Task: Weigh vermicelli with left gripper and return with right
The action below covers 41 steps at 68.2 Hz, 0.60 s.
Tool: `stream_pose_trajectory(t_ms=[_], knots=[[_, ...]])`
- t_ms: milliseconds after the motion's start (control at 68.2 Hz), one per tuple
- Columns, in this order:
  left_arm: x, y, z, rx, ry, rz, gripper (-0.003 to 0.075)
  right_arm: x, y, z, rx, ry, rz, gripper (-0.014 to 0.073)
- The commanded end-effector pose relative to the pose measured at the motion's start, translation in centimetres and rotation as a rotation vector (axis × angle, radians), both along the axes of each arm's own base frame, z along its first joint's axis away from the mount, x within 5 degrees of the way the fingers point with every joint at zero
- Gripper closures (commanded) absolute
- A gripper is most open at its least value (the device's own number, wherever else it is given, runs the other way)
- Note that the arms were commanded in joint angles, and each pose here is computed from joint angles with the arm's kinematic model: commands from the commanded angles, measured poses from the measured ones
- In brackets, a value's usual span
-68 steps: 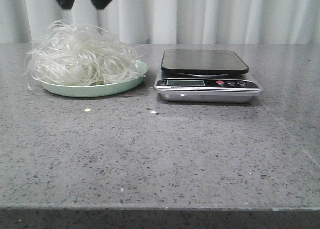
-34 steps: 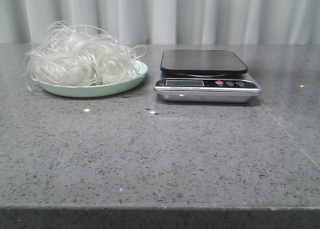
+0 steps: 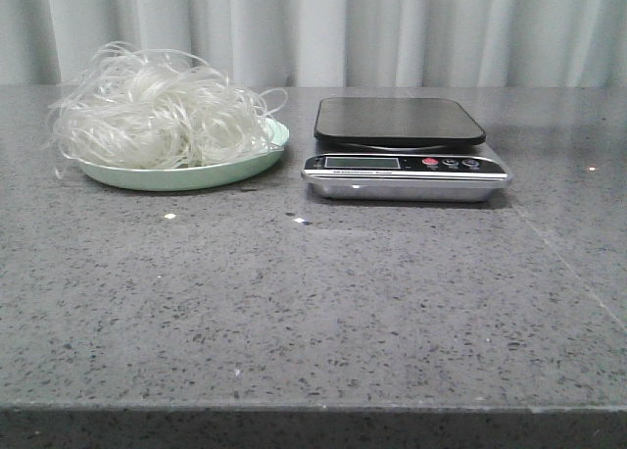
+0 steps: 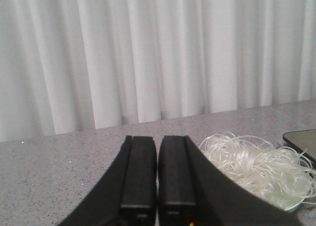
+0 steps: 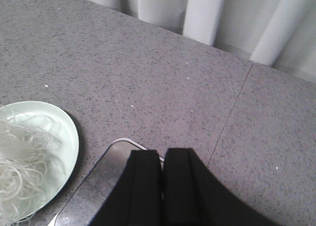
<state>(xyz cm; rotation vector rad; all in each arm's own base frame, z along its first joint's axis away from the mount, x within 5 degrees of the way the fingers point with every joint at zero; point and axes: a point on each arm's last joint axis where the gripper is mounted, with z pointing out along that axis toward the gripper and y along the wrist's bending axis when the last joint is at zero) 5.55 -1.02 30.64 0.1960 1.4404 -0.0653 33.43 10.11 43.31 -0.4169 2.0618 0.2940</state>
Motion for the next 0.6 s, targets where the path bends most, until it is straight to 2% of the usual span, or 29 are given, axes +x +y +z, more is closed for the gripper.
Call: stream_pose_trajectory(t_ms=[0,279,587], knots=[[-0.2,0.1,1.6,-0.035,-0.1,0.004,0.0584,-2.7,-1.2,1.1,0.067,-0.174,-0.058,0.0443],[-0.2,0.1,1.6,-0.035,-0.1,0.004,0.0584,-8.7,-3.6,-5.6,0.095,-0.288,-0.155,0.0443],[-0.2,0.1,1.6,-0.034,-0.096,0.004,0.0584,-16.7,-6.3,-9.7,0.141,-0.487,-0.223,0.0444]])
